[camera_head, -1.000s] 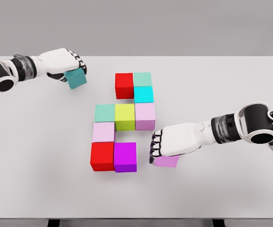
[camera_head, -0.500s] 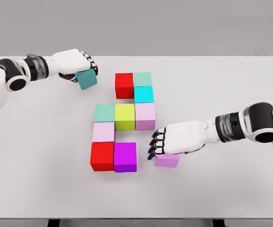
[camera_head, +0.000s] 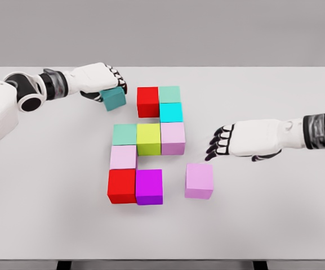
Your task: Assemble the squares on the desktop into the number 2
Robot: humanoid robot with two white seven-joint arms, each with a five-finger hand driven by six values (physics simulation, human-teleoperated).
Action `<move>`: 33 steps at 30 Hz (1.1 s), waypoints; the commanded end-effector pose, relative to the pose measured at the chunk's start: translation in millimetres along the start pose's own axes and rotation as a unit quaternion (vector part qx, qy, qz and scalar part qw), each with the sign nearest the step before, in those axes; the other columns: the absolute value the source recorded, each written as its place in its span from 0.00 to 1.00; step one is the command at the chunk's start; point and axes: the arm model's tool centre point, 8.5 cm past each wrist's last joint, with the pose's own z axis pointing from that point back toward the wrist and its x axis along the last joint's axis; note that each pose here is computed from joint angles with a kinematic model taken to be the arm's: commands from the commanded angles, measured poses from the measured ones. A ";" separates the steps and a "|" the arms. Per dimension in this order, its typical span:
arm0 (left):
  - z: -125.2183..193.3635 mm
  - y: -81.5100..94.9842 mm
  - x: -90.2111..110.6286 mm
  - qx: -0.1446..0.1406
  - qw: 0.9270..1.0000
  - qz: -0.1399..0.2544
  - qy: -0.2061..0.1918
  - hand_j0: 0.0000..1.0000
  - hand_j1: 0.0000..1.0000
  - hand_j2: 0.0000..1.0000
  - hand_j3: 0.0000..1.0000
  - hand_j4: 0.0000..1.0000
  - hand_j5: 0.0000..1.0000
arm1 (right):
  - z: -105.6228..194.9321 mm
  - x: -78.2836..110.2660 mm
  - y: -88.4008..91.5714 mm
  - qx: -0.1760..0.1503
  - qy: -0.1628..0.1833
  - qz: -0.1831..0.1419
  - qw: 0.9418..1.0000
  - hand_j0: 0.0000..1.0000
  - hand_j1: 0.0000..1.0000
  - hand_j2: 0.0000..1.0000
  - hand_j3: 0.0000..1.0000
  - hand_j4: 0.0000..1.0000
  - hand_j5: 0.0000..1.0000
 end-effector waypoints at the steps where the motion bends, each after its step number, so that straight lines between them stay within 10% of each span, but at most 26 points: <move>1: -0.2 4.2 1.9 0.007 1.000 0.000 -0.003 0.65 0.65 0.65 0.65 0.65 0.65 | 14.8 -6.9 3.4 0.008 0.021 -0.003 1.000 0.87 0.87 0.87 0.87 0.87 0.87; 18: 5.3 6.7 6.0 0.013 1.000 -0.008 -0.011 0.66 0.66 0.66 0.66 0.66 0.66 | -24.4 -10.7 49.4 0.088 0.013 -0.002 0.996 0.73 0.73 0.73 0.73 0.73 0.73; 33: 7.6 2.9 13.6 0.014 1.000 -0.012 -0.021 0.67 0.67 0.67 0.67 0.67 0.67 | -39.7 1.3 37.7 0.089 -0.012 0.026 0.996 0.64 0.64 0.64 0.64 0.64 0.64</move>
